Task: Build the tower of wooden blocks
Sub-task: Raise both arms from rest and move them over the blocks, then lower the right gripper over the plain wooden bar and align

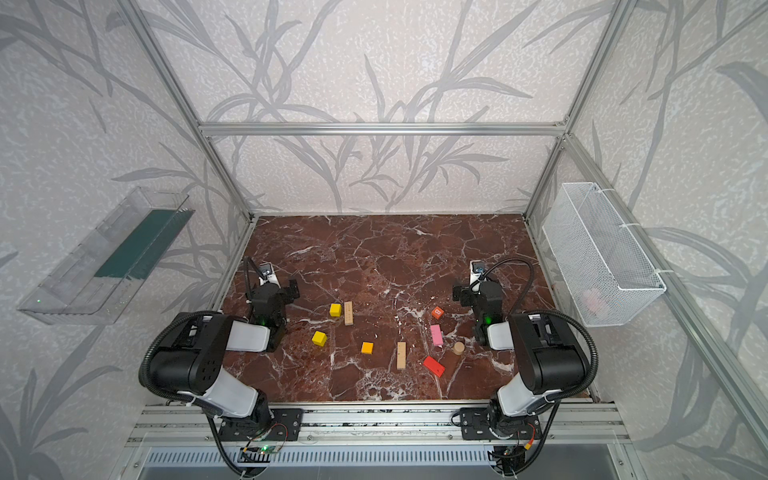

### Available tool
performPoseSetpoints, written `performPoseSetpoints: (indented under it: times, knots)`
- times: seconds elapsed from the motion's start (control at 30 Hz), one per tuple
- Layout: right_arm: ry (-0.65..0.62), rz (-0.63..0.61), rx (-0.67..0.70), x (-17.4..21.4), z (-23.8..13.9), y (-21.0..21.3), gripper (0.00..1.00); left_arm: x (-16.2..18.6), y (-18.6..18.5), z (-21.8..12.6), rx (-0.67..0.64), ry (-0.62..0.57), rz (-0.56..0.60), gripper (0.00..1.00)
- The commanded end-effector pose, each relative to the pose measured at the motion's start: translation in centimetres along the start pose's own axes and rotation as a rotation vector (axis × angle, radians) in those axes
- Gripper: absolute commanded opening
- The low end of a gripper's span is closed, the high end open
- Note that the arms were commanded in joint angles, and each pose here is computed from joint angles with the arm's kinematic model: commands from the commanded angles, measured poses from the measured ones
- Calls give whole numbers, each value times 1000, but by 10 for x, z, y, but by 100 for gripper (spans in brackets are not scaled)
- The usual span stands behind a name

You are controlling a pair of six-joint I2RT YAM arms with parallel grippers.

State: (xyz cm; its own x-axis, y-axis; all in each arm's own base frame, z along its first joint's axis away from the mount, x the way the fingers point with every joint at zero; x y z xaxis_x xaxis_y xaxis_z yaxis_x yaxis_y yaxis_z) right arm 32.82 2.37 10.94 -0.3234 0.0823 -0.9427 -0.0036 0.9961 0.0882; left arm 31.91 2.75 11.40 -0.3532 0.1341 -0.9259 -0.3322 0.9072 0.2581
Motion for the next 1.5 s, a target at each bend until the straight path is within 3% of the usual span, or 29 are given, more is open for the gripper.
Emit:
performPoseSetpoints:
  times: [0.0, 0.23, 0.43, 0.67, 0.83, 1.1, 1.47]
  knots:
    - [-21, -6, -7, -6, 1, 2, 99, -6, 1, 2, -11, -24, -16, 99]
    - [-22, -6, -7, -6, 1, 2, 99, -10, 1, -1, 0, -34, -11, 99]
    - [27, -7, 6, -32, -6, 4, 99, -41, 11, -19, 0, -21, 3, 94]
    - [121, 15, -84, -70, -30, 26, 94, -81, 1, -49, 172, 32, -3, 90]
    - [221, -49, -136, -85, -58, 65, 91, -100, -19, -74, 269, 93, 56, 86]
    - [434, -113, -311, -54, -105, 136, 87, -112, -53, -116, 517, 192, 6, 80]
    - [734, -165, -357, 14, -145, 174, 84, -101, -55, -156, 603, 254, -33, 79]
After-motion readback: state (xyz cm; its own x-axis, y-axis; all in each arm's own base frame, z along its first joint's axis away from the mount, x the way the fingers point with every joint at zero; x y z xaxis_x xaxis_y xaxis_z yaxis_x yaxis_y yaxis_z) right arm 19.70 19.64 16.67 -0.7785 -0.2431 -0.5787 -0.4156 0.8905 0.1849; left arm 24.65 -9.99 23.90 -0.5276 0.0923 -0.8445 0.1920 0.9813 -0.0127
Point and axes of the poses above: each gripper's point midway between its finger pads, its own z axis out along the fingers, its own y axis along the line the jaws close on, x = y × z, the point moved 7 cm from there along -z, back along the fingers, and after that the axes turned 9 degrees about z, right-handed, at the moved point
